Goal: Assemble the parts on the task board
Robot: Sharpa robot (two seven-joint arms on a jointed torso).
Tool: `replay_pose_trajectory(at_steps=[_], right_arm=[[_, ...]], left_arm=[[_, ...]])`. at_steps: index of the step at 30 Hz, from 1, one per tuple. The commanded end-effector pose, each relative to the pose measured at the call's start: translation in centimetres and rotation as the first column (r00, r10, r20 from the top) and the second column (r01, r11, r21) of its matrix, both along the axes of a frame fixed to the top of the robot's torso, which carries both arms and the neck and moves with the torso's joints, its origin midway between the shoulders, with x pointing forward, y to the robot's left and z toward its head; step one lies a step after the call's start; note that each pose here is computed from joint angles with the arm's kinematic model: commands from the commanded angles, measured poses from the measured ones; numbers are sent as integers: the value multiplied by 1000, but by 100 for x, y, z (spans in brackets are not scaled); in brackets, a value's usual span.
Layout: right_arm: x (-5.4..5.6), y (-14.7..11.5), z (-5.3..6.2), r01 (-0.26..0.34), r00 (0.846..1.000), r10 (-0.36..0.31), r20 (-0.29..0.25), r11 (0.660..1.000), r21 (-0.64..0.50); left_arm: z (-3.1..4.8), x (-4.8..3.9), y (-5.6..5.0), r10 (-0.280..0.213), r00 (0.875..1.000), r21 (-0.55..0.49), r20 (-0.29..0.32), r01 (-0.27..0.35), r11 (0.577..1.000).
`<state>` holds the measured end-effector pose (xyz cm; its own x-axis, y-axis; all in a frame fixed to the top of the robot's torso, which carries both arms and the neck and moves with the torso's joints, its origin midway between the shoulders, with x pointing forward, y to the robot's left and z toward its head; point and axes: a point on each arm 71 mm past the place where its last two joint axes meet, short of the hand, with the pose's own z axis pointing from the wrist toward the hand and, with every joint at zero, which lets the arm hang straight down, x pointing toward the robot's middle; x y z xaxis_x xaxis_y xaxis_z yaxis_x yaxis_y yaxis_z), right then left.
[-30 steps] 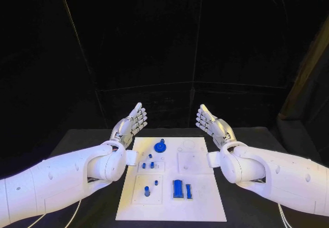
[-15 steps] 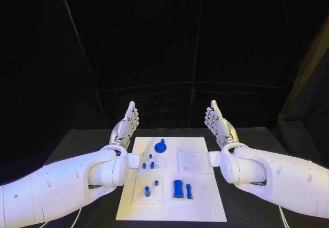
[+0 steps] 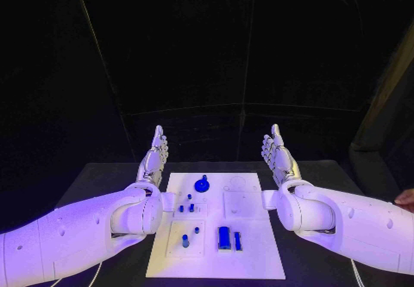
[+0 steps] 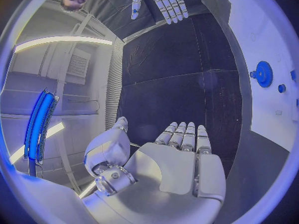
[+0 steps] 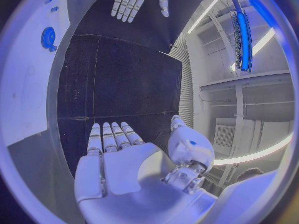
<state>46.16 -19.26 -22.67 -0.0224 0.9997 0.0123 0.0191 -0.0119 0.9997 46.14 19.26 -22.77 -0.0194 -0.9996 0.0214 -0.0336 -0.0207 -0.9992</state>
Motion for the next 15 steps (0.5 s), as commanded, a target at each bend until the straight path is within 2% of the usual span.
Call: replay_pose_trajectory(at_steps=[1,15], right_arm=[[2,1,25,5,1000,-5,18,1000,-2],[2,1,25,5,1000,-5,18,1000,-2]], left_arm=[[35,4,-1,2,999,11,33,-3,1000],[35,4,-1,2,999,11,33,-3,1000]])
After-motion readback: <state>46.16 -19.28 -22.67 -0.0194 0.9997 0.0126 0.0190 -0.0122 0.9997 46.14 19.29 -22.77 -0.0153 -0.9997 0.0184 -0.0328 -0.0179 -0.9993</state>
